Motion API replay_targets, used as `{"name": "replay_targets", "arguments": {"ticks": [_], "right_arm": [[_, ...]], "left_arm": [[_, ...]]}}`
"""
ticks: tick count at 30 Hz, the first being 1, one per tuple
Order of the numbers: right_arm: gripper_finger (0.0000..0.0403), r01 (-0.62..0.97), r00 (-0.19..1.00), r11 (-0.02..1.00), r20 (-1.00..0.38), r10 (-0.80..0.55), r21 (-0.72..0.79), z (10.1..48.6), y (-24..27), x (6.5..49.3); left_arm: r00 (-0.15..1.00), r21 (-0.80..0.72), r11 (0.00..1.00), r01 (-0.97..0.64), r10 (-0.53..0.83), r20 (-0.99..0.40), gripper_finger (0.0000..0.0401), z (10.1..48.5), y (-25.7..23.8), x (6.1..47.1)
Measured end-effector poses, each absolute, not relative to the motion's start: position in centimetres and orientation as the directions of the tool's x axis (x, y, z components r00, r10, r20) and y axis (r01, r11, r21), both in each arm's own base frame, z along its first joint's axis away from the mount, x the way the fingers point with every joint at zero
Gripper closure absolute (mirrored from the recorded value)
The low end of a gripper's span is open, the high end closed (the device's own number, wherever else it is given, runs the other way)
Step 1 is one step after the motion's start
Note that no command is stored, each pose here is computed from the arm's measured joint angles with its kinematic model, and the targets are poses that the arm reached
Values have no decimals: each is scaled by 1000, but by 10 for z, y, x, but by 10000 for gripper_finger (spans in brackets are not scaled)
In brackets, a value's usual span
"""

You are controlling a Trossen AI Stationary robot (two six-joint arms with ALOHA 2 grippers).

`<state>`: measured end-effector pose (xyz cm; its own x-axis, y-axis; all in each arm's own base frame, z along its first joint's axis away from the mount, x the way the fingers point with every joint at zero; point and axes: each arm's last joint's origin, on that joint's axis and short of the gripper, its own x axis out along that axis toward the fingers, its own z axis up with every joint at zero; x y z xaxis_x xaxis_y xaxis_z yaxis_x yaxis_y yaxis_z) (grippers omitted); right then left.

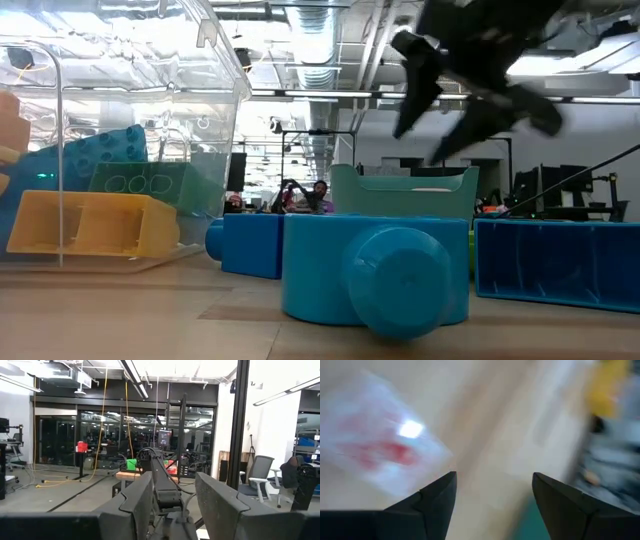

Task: Pick & Place Toys
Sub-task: Put the red playing card into the yellow bin

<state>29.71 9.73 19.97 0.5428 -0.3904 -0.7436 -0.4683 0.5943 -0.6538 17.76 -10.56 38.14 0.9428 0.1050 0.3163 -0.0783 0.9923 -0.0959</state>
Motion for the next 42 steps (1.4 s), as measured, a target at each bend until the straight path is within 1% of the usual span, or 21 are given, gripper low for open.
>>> {"name": "replay_targets", "arguments": {"ticks": [2,5,9,13,14,16,19,25,28,29,31,33,35,36,39,42], "right_arm": [[142,-427,550,557,-693,-466,-712,203,93,300],[118,-335,583,582,-648,-490,-741,214,90,308],[70,-327,594,582,-641,-486,-745,221,91,311],[17,-355,585,581,-659,-473,-732,220,91,310],[10,-357,585,591,-667,-462,-723,219,91,310],[10,-351,583,617,-680,-445,-705,219,92,310],[22,-315,583,658,-686,-435,-684,219,90,311],[28,-333,565,642,-692,-450,-690,218,80,313],[28,-370,562,667,-727,-394,-647,218,77,314],[28,-407,557,657,-743,-372,-635,218,76,314],[28,-521,536,605,-783,-317,-602,215,77,312],[28,-701,492,482,-846,-206,-525,209,79,308],[28,-831,436,345,-896,-84,-437,202,84,302],[28,-865,414,297,-910,-36,-405,199,86,299],[28,-909,375,219,-925,61,-354,194,92,295],[28,-918,381,153,-922,73,-367,190,96,293]], "left_arm": [[943,-96,992,-78,105,316,256,381,-106,178],[943,-96,992,-78,105,316,256,381,-106,178],[943,-99,992,-77,105,316,256,381,-106,178],[942,-100,992,-78,106,317,256,382,-106,178],[943,-100,992,-77,105,317,256,382,-106,178],[943,-99,992,-77,105,317,256,381,-106,178],[943,-99,992,-77,105,317,256,382,-106,178],[943,-100,992,-77,105,317,256,382,-106,178],[943,-100,992,-78,106,317,256,381,-106,178],[943,-100,992,-78,106,317,256,381,-106,178],[943,-100,992,-77,105,317,256,381,-106,178],[943,-100,992,-78,106,317,256,381,-106,178],[943,-100,992,-77,106,317,256,381,-106,178],[943,-100,992,-78,105,317,256,381,-106,178],[943,-99,992,-77,105,316,256,381,-106,178],[946,-92,993,-78,103,308,256,380,-106,178]]}}
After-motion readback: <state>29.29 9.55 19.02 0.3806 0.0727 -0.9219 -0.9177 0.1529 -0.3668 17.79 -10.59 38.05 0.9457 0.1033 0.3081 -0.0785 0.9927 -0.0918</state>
